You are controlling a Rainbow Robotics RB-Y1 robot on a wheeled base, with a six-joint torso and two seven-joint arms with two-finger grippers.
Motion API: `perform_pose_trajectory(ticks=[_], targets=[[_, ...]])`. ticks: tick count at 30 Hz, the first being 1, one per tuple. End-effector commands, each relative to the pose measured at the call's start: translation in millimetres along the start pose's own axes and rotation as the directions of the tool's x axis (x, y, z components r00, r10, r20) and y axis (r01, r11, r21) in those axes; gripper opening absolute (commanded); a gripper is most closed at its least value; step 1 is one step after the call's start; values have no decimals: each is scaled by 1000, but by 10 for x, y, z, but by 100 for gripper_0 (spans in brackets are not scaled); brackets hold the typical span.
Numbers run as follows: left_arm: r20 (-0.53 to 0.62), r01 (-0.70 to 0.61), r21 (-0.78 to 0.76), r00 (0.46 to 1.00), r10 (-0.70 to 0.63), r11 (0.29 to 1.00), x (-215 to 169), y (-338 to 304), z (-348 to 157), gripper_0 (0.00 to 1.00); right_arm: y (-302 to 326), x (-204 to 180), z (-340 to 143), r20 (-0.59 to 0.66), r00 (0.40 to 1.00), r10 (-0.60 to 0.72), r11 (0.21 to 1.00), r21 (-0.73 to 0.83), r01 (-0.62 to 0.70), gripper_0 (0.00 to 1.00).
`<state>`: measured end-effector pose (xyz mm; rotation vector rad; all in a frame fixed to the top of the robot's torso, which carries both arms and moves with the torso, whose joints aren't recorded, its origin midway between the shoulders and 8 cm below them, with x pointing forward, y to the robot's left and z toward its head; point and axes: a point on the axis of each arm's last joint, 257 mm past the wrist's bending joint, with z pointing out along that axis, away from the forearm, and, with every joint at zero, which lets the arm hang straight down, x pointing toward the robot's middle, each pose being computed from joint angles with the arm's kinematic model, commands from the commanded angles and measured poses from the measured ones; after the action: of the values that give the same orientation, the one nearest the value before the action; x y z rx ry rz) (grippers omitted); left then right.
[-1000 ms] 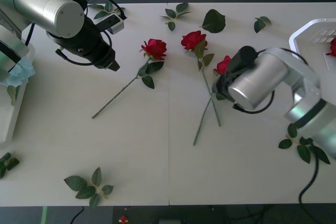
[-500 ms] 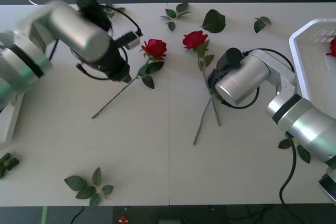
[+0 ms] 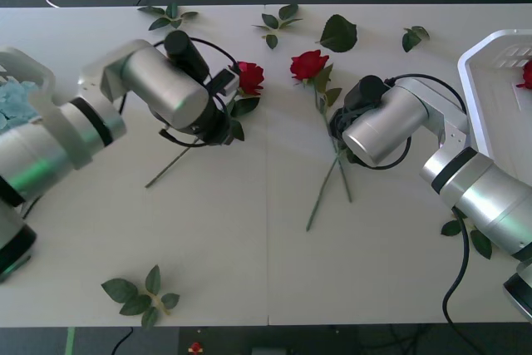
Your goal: Place the red flowers into the right box and the blue flowers into the left box. If a person shows an open palm, hand one flower to the person first, then continue sorting.
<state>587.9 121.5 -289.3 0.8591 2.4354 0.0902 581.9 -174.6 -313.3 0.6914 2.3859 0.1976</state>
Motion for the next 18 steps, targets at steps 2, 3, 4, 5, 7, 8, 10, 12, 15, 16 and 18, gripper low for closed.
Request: perform_pose_trajectory(ticks=[2,3,4,5,7,8,10,12,15,16,18], targets=[[61,-89,-20,994,90,996,-284,-98,4,100,345,28,-88,-2,999,-34,998,-58,34,0],[62,-90,-21,994,92,996,-275,-99,15,100,341,29,-88,-2,999,-36,998,-56,35,0],[62,-88,-18,994,89,996,-251,-109,33,100,339,33,-87,-1,999,-38,998,-57,38,0],[68,-88,-18,994,89,996,-261,-113,36,100,346,26,-91,0,999,-40,998,-58,40,0],[65,-89,-23,994,90,996,-241,-94,44,91,336,23,-90,-1,999,-42,998,-55,42,0],[65,-91,-27,994,92,996,-241,-77,44,81,338,25,-94,-1,999,-46,997,-55,46,0],[63,-95,-27,993,97,995,-228,-92,53,53,357,-31,-131,6,999,-52,997,-59,52,0],[61,-96,-29,993,98,995,-216,-80,57,30,359,-93,-202,7,998,-56,997,-59,56,0],[59,-97,-33,993,99,995,-203,-69,64,0,319,-222,-385,3,995,-97,994,-45,97,0],[61,-98,-34,993,99,995,-211,-67,59,0,290,-278,-463,-1,995,-104,994,-41,104,0],[58,-98,-37,993,100,995,-196,-55,64,0,281,-384,-595,7,992,-125,991,-42,125,0]])
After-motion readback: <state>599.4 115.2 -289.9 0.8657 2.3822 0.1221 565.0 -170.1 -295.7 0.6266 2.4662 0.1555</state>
